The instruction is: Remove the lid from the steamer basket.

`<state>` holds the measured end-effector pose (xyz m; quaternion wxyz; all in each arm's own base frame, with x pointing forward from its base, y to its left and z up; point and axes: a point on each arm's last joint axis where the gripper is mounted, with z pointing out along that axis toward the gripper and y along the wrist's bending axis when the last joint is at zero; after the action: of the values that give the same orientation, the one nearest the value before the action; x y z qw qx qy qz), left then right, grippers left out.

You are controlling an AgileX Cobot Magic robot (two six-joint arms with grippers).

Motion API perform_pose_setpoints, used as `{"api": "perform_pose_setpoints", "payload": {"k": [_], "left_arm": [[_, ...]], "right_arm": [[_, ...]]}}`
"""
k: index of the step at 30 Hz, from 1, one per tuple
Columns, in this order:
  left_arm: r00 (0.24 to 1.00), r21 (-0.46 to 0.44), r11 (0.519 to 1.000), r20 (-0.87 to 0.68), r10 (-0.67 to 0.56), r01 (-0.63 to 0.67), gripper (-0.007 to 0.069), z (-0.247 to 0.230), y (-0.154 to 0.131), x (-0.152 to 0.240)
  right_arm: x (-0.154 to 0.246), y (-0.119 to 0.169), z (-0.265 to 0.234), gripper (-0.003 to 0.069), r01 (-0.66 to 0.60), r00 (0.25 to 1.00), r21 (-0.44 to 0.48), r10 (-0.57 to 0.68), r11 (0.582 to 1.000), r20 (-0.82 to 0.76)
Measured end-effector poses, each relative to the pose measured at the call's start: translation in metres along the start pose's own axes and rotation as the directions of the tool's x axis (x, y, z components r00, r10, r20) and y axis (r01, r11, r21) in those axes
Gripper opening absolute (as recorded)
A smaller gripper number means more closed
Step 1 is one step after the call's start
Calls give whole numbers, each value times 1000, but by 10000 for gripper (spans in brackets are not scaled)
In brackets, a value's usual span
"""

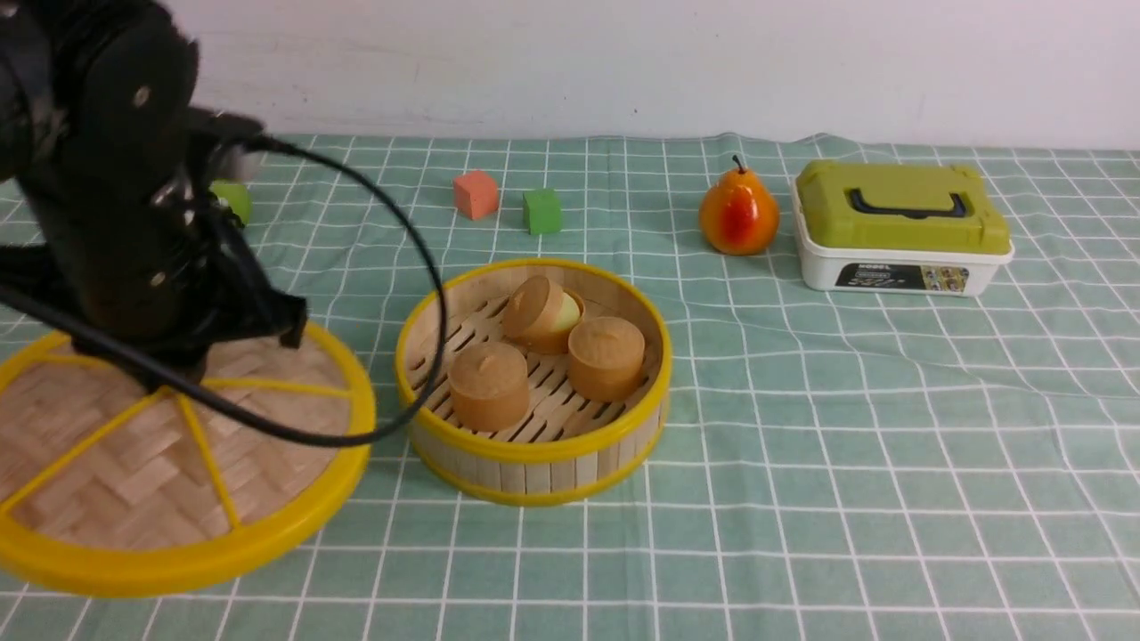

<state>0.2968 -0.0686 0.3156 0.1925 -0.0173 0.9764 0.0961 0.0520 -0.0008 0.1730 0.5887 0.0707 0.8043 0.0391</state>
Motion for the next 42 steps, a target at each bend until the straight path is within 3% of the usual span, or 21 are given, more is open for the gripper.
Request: {"api": "perform_pose_setpoints", "payload": {"k": [3, 5, 18, 27, 32, 37, 42], "left_arm": [[989, 11, 989, -15, -148, 148, 115, 42, 22, 6], [984, 24, 983, -8, -180, 180, 115, 59, 23, 6], [982, 103, 977, -4, -186, 186, 115, 132, -3, -6], [975, 139, 966, 24, -223, 217, 115, 135, -6, -10], [967, 147, 956, -11, -256, 255, 164, 133, -7, -10], [956, 120, 949, -58, -288, 293, 263, 104, -2, -26], [955, 126, 947, -19, -294, 294, 265, 66, 7, -42]], "right_arm": [[0, 0, 0, 241, 0, 1000, 0, 0, 1000, 0], [0, 0, 0, 241, 0, 1000, 0, 0, 1000, 0], [0, 0, 0, 241, 0, 1000, 0, 0, 1000, 0], [0, 0, 0, 241, 0, 1000, 0, 0, 1000, 0], [0, 0, 0, 241, 0, 1000, 0, 0, 1000, 0], [0, 0, 0, 241, 0, 1000, 0, 0, 1000, 0], [0, 0, 0, 241, 0, 1000, 0, 0, 1000, 0]]}}
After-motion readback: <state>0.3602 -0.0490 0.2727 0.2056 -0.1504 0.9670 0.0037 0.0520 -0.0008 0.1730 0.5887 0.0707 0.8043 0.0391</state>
